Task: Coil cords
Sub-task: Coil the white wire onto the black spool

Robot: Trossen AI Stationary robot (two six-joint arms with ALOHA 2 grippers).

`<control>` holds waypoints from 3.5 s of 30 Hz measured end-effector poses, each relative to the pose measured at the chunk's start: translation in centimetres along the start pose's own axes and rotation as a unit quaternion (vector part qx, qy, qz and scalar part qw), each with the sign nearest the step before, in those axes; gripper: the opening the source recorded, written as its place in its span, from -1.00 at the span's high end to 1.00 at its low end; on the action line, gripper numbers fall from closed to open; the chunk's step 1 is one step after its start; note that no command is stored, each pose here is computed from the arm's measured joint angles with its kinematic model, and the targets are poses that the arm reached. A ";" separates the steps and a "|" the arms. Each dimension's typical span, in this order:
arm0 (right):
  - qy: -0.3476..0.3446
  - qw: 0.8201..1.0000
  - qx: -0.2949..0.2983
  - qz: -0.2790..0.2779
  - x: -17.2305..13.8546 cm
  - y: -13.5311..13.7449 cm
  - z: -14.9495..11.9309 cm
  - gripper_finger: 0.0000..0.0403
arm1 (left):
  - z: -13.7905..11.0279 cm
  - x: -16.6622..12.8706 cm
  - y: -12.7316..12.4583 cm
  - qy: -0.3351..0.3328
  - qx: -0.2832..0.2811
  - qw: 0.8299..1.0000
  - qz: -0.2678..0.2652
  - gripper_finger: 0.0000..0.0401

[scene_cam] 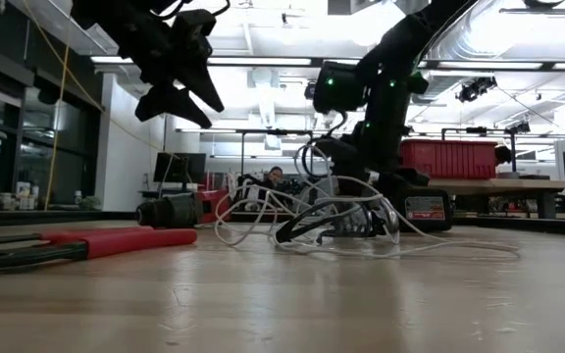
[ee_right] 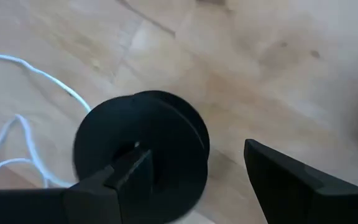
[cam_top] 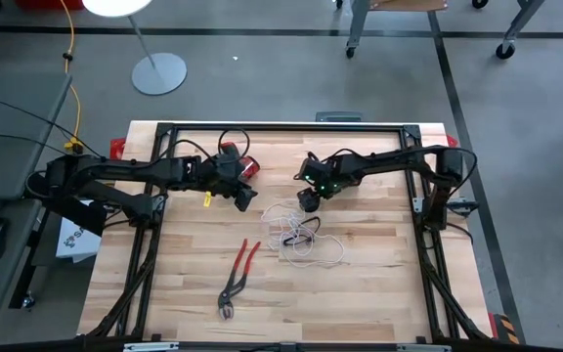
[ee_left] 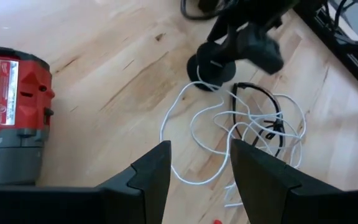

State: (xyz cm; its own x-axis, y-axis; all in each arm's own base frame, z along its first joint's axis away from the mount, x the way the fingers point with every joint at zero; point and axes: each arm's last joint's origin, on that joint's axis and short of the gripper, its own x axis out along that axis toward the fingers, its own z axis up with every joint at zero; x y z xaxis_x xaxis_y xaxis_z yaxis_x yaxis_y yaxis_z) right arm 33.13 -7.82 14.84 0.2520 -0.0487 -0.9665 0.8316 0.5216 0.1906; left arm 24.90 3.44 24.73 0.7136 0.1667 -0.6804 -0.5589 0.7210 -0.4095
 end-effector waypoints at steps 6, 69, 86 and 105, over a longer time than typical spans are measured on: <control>-0.011 1.000 0.002 -0.007 0.4 0.5 -0.3 -0.11 | 0.1 0.0 -0.1 -0.008 -0.001 1.000 -0.005 0.20; -0.384 0.803 -0.433 0.141 -25.4 13.0 -2.4 1.00 | 3.0 -10.9 -6.7 -0.251 0.324 0.909 -0.080 0.20; -0.408 0.783 -0.449 0.140 -25.8 13.2 -2.3 1.00 | 3.8 -9.7 -7.8 -0.265 0.255 0.916 -0.158 0.33; -0.402 0.798 -0.417 0.163 -26.8 13.3 -2.7 0.70 | 4.0 -11.7 -7.3 -0.281 0.205 0.919 -0.187 0.99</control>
State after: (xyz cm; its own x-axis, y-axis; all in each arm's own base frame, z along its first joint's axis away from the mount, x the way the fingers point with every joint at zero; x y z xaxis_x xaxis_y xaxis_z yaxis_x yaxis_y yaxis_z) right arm 36.14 2.74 42.78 0.9034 -0.1503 -0.4016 0.1218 0.9879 -0.0958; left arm 22.34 -1.08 38.13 0.9932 0.0931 -0.0703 -0.1060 0.9721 -0.2092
